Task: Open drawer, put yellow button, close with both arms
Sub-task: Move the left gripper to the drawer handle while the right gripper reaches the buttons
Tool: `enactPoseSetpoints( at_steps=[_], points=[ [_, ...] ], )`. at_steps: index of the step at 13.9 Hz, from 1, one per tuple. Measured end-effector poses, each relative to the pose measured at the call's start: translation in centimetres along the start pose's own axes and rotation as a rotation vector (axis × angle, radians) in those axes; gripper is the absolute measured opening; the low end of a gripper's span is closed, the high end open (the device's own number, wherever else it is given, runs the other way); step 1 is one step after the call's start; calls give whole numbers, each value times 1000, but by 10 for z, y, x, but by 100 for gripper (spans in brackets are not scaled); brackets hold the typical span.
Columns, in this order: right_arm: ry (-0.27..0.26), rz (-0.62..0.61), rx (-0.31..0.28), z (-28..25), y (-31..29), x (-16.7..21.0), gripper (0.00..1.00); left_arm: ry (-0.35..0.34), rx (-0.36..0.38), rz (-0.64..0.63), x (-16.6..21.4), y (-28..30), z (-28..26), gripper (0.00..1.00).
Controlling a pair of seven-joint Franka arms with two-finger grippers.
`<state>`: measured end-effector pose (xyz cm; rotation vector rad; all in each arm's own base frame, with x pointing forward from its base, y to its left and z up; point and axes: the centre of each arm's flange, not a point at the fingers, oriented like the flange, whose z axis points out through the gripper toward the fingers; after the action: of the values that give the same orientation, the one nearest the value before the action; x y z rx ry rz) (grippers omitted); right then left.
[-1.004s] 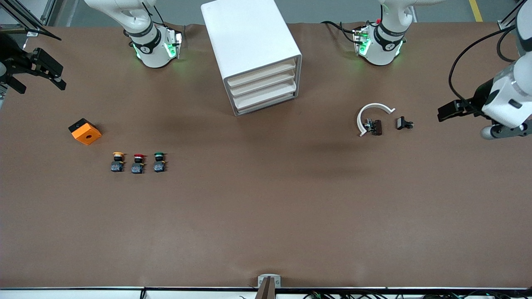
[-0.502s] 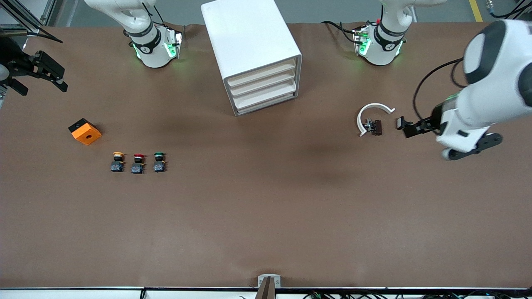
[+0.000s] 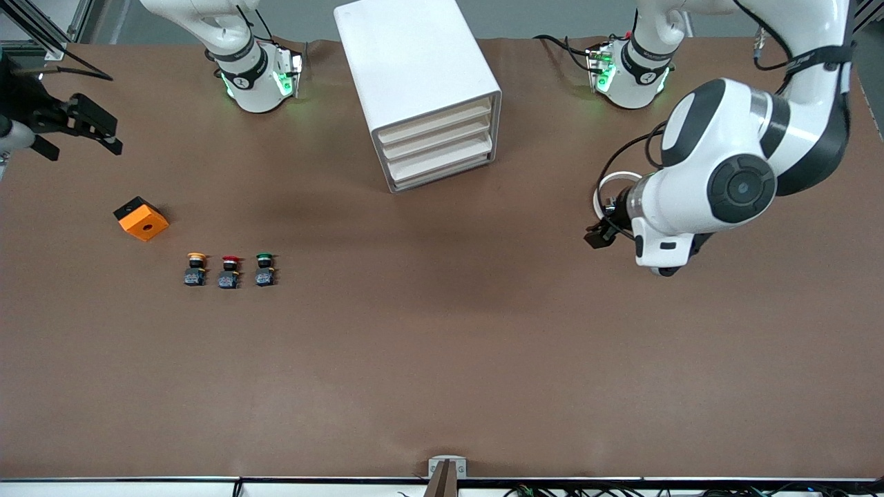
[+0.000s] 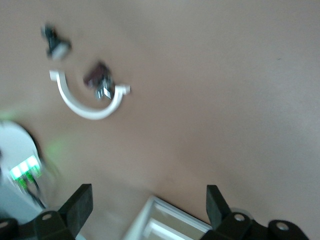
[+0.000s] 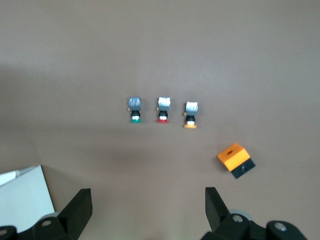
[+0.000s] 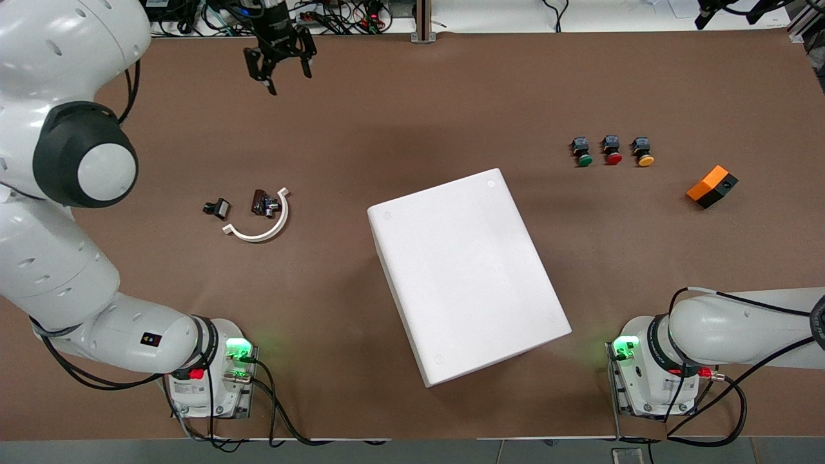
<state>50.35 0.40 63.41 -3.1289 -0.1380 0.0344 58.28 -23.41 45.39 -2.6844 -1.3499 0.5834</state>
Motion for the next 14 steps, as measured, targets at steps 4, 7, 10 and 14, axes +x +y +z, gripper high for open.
enactPoseSetpoints(
  at_steps=[4,7,10,14],
  points=[
    [-148,31,8,83,20,41,100,-141,82,-311,-3,29,55,100],
    [-179,58,8,160,40,78,100,-240,217,-446,-25,44,100,100],
    [-124,74,-19,229,61,96,100,-298,316,-639,-29,52,125,100],
    [-76,66,-57,296,74,100,100,-443,361,-726,-55,59,118,100]
  ],
)
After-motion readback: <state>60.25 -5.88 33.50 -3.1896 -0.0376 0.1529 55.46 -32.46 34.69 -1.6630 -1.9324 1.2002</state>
